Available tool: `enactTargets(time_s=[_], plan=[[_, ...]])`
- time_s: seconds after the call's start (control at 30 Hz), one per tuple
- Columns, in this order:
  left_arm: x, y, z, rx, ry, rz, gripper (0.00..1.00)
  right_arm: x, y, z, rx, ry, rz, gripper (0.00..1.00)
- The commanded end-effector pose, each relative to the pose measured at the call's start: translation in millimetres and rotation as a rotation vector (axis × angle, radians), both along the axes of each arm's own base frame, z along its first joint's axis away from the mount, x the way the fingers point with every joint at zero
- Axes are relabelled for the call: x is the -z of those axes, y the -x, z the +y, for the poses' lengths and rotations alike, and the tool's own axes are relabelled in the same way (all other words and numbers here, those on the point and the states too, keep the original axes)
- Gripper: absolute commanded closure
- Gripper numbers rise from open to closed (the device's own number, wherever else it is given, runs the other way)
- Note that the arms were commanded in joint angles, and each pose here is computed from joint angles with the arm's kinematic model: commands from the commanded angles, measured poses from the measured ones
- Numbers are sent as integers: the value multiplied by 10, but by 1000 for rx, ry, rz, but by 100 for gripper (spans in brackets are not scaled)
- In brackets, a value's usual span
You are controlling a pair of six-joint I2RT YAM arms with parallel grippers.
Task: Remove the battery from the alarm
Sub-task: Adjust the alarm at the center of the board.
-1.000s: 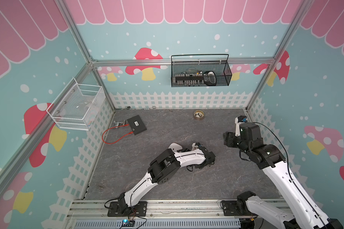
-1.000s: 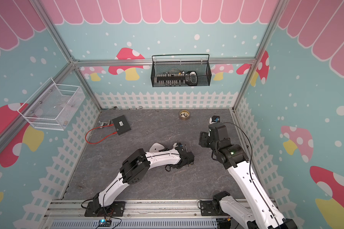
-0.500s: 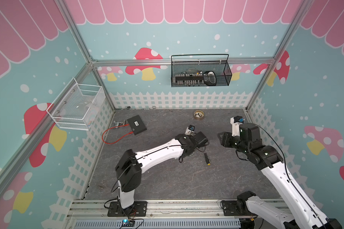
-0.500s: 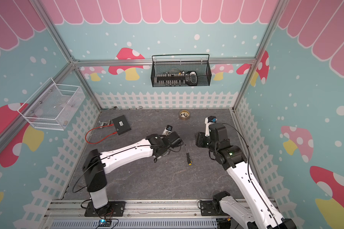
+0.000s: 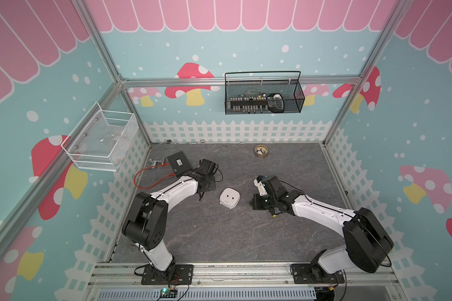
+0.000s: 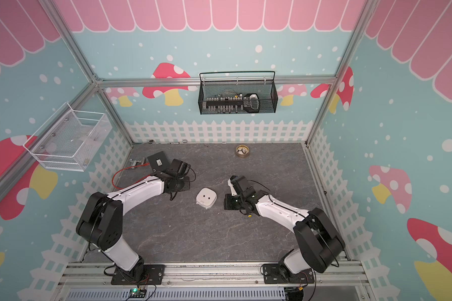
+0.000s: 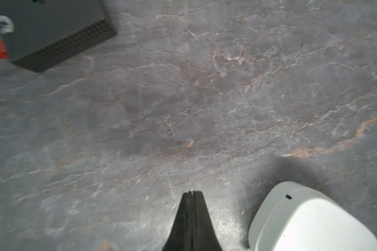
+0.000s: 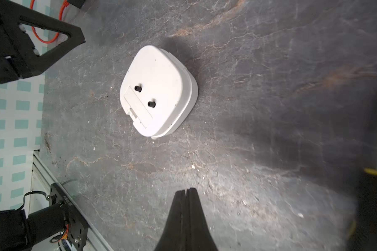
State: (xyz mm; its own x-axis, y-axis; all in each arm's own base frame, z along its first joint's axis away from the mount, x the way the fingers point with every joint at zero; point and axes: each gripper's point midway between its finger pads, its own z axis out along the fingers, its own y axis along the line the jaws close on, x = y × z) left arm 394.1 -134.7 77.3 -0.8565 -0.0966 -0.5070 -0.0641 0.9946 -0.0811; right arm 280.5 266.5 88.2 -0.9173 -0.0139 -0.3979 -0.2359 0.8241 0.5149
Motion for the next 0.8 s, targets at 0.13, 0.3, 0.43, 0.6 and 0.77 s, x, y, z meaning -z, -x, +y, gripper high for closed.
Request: enactTargets(time_s=[0.13, 0.3, 0.43, 0.6, 0.77], plan=[[288, -149, -302, 44, 170, 0, 100, 143, -255, 361, -16, -45, -5, 100], [443, -91, -433, 68, 251, 24, 100, 336, -332, 400, -11, -9, 20, 100], [474, -7, -511, 89, 298, 25, 100, 423, -351, 412, -10, 8, 29, 100], [425, 136, -611, 124, 333, 20, 100, 488, -391, 454, -18, 18, 34, 100], [302, 365, -831, 192, 358, 13, 100, 494, -475, 501, -27, 33, 22, 100]])
